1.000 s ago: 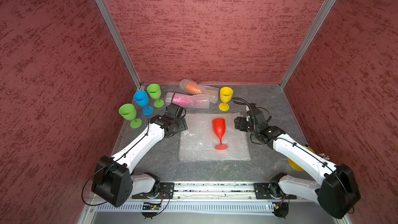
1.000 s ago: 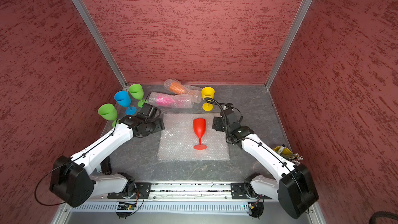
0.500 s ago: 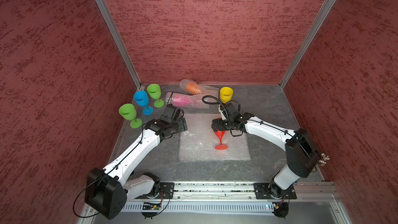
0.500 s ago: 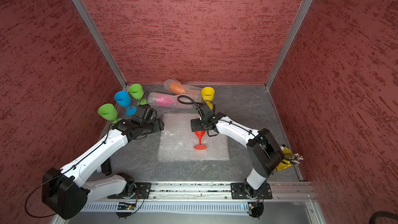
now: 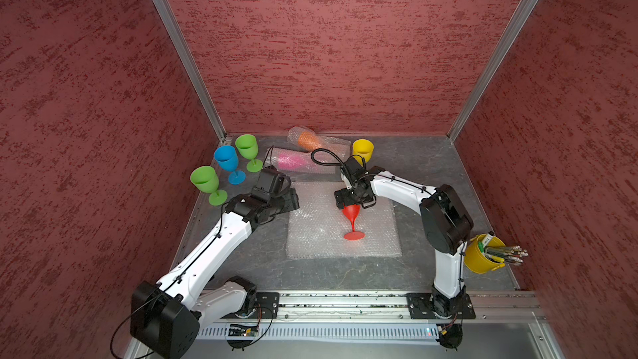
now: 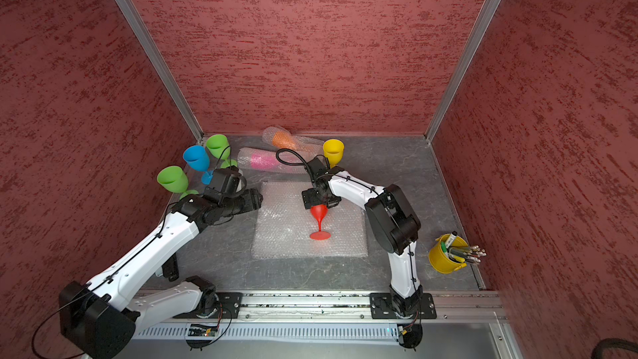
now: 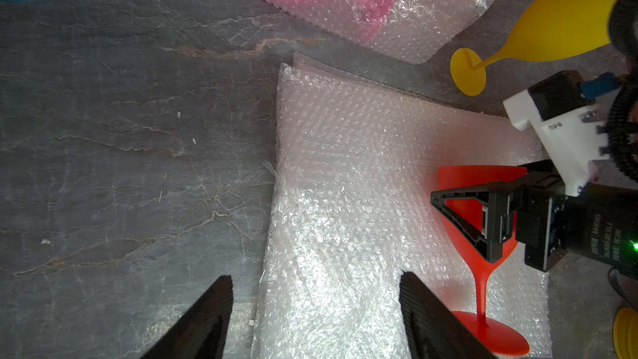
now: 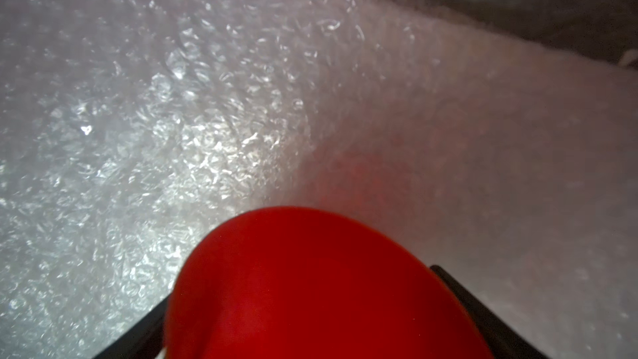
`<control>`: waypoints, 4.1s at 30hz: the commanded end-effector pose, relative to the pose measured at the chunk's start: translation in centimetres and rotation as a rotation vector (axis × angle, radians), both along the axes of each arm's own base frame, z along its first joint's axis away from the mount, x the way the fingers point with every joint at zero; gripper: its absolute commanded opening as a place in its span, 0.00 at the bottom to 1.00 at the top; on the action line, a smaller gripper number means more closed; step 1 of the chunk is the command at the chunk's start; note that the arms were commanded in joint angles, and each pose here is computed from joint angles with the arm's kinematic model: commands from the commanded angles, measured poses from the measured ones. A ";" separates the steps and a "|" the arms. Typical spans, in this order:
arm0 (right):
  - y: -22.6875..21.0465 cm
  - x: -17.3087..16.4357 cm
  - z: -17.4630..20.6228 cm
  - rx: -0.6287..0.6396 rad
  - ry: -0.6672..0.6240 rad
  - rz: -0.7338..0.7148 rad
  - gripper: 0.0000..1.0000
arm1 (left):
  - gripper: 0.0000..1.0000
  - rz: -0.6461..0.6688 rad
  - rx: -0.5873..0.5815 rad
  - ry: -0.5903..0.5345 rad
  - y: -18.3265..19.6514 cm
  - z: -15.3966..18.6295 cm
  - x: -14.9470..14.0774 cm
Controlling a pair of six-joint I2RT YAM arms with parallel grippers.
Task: Unpack wine glasses from bubble wrap
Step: Pick up the wine glass from the bubble wrap, then place the wine glass at the center of the board.
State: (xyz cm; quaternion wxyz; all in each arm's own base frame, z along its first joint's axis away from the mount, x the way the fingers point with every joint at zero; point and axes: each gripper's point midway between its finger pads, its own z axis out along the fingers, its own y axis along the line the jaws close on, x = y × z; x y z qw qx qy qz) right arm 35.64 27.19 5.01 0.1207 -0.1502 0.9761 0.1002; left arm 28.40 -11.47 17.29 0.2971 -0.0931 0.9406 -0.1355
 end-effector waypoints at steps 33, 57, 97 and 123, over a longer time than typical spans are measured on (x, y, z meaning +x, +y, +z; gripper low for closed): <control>-10.7 -1.9 28.0 0.406 -1.208 -0.268 0.63 | 0.76 0.047 -0.034 -0.020 0.6 0.2 0.6; -20.9 12.3 20.9 0.171 -1.593 -0.385 0.74 | 0.76 0.069 -0.060 -0.016 0.7 -0.2 0.9; -17.4 18.1 15.0 0.381 -1.513 -0.214 0.99 | 0.75 0.069 -0.102 0.047 0.2 -1.7 1.7; -18.4 6.8 33.4 0.074 -1.453 -0.498 0.93 | 1.00 0.276 -0.299 -0.024 0.6 3.1 4.0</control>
